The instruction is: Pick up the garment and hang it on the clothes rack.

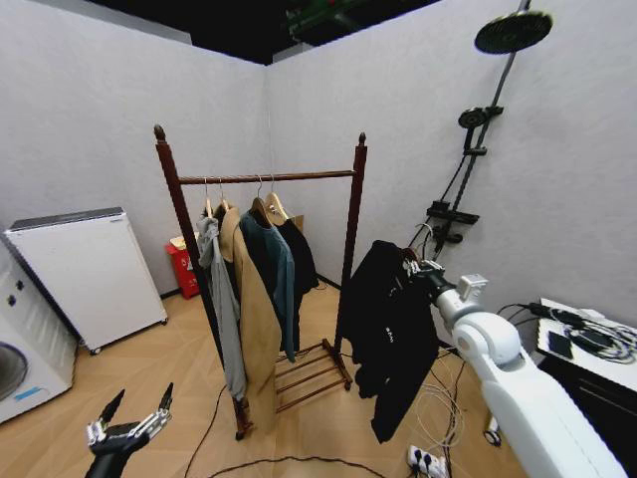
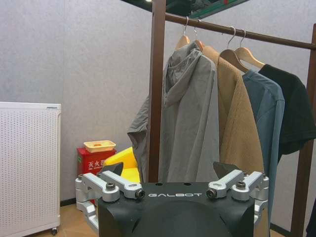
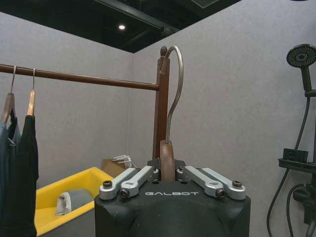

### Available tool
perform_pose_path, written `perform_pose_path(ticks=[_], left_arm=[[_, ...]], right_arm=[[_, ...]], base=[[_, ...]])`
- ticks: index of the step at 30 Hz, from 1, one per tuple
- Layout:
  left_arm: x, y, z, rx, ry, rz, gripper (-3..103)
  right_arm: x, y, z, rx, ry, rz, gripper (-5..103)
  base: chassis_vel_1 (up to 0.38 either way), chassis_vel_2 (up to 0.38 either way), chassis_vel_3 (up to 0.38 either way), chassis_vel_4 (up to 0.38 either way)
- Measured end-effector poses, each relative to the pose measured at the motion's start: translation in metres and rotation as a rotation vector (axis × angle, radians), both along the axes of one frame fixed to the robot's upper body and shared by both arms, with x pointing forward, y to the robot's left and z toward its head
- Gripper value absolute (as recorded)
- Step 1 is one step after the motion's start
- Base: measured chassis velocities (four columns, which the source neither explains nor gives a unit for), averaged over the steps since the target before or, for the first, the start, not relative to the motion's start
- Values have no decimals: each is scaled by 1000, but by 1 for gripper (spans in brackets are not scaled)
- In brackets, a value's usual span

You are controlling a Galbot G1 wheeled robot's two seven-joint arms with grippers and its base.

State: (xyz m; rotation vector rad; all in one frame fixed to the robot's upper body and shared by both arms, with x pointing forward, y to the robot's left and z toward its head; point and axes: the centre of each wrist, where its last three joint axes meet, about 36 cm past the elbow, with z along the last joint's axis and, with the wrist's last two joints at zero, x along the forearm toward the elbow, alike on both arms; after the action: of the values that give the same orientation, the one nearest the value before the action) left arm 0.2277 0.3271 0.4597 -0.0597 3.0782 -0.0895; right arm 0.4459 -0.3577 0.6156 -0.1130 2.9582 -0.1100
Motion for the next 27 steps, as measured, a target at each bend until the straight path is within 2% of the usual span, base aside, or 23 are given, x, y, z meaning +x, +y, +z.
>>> perform_pose_path(ticks=[6,17,27], left_arm=[[0,0,0,0,0,0,100],[0,0,0,0,0,0,100],[0,0,0,0,0,0,100]], right_arm=[[-10,3,-5,19,25,60,10],[-1,14,-11,17,36,89,10],[2,22,-15,6,39,97,10]], base=[[0,0,0,0],[0,0,0,0],[-133,143,139,-142]])
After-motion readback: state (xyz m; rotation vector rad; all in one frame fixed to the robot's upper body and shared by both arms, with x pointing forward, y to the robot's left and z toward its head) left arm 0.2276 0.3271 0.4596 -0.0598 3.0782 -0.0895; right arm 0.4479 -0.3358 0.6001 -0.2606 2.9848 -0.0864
